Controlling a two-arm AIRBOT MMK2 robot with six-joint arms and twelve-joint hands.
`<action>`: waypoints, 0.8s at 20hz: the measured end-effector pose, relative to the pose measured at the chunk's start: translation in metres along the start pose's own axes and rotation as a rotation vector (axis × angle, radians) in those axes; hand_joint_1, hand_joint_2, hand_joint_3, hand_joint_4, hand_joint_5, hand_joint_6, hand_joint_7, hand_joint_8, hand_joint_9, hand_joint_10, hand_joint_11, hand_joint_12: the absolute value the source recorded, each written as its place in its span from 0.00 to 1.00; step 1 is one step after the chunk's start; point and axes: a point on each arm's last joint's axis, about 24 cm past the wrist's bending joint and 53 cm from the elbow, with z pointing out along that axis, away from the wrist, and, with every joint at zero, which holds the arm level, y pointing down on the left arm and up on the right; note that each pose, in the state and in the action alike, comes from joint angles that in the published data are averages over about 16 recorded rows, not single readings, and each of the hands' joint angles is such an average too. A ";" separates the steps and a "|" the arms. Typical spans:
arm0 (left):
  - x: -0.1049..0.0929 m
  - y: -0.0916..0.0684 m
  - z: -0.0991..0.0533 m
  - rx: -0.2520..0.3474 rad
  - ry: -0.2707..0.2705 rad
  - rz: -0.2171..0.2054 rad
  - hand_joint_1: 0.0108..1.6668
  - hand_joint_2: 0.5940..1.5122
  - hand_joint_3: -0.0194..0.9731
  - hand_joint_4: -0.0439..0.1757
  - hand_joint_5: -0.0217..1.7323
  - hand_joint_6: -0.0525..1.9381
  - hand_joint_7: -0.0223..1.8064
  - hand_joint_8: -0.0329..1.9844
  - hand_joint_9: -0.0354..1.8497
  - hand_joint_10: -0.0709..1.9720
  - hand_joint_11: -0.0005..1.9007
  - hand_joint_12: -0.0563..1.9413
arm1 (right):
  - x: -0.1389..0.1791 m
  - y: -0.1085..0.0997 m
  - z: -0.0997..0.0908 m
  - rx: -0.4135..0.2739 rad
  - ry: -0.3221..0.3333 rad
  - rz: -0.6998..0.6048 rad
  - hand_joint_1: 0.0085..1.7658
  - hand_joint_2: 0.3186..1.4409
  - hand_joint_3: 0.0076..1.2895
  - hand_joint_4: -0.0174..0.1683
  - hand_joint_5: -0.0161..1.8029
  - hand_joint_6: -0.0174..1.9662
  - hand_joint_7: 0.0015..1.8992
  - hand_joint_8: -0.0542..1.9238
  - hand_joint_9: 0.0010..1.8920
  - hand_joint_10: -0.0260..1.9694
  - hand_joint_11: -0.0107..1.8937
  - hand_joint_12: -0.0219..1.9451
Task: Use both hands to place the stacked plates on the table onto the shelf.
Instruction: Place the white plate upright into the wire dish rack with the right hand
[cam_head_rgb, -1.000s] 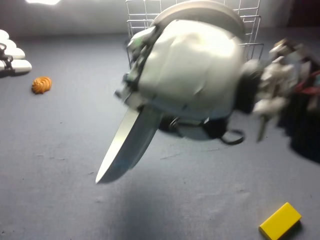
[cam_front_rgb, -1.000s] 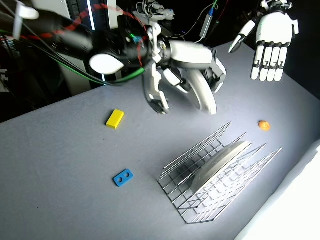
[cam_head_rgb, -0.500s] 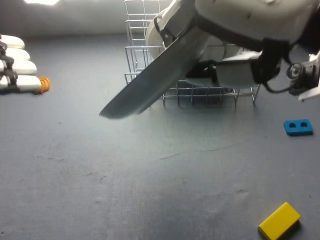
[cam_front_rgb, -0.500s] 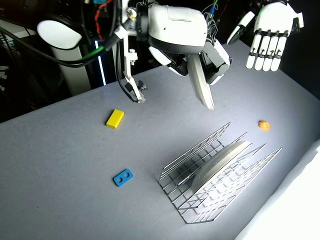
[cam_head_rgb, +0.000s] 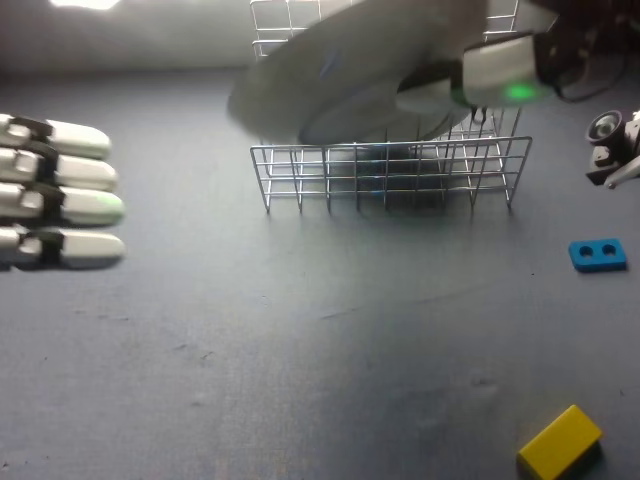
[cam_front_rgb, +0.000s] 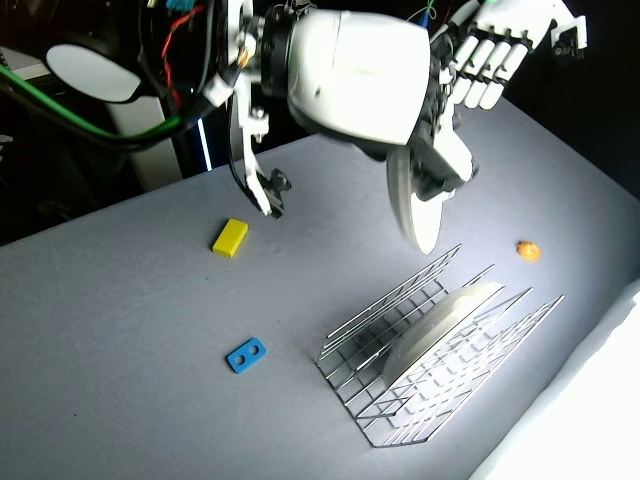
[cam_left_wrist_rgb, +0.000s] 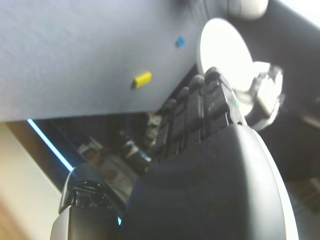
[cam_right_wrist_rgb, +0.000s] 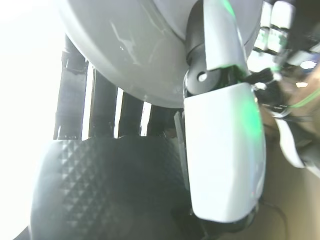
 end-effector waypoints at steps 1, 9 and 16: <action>-0.001 -0.005 0.002 0.019 -0.002 0.013 0.01 0.58 0.04 0.20 0.03 0.03 0.02 0.02 0.03 0.04 0.01 0.03 | -0.003 -0.004 0.001 0.011 -0.004 0.020 0.69 0.57 0.01 0.23 0.58 0.45 0.59 0.42 0.56 0.28 0.36 0.65; -0.011 -0.036 0.017 0.122 -0.024 0.092 0.01 0.58 0.04 0.20 0.02 0.03 0.02 0.02 0.03 0.04 0.01 0.03 | -0.016 -0.034 0.011 0.074 -0.030 0.126 0.69 0.57 0.01 0.20 0.58 0.45 0.59 0.42 0.56 0.27 0.36 0.64; -0.012 -0.050 0.022 0.176 -0.026 0.088 0.01 0.58 0.04 0.20 0.02 0.03 0.02 0.02 0.03 0.04 0.01 0.03 | -0.014 -0.055 0.022 0.116 -0.033 0.199 0.69 0.57 0.01 0.18 0.57 0.45 0.59 0.42 0.57 0.26 0.36 0.64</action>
